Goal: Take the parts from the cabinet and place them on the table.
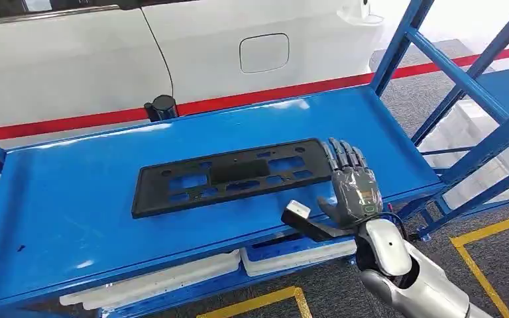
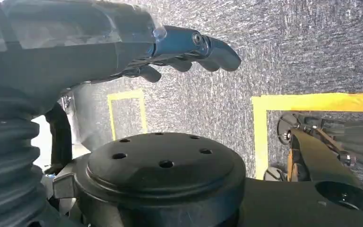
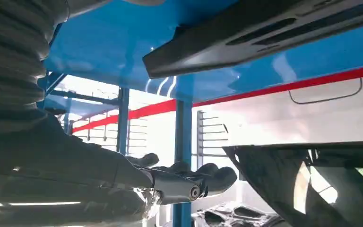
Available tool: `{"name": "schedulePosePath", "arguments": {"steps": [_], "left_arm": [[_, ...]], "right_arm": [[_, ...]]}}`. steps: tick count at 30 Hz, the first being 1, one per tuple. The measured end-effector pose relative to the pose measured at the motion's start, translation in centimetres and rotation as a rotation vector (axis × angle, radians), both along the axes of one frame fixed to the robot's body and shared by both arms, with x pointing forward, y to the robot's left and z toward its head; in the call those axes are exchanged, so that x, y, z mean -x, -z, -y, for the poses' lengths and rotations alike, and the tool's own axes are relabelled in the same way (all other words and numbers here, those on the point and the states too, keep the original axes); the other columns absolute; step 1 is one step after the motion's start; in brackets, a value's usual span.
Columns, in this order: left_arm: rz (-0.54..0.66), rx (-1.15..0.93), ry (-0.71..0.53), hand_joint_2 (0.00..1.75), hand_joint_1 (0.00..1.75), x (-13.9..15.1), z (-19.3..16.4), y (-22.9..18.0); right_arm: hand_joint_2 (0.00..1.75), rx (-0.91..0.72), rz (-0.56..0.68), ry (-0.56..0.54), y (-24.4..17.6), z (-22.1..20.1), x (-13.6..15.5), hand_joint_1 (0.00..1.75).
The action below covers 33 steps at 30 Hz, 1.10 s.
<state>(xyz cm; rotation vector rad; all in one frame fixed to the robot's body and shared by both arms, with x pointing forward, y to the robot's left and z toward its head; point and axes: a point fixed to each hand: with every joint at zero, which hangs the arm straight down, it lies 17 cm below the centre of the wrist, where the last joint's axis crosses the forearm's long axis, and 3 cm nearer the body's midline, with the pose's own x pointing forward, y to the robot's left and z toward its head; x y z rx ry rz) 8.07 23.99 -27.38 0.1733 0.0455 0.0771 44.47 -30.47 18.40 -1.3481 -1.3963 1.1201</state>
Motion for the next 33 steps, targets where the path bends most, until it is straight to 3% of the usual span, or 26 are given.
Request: {"name": "schedulePosePath", "arguments": {"steps": [16,33], "left_arm": [[-0.003,-0.004,0.016,1.75,0.00,0.0,-0.1,0.0],[-0.003,0.004,0.032,1.75,0.00,-0.2,0.1,-0.1]], "right_arm": [[1.75,-0.037,-0.057,0.033,2.2,1.2,-0.4,0.00],[1.75,-0.093,-0.109,-0.031,3.6,0.0,-0.4,0.00]]}}
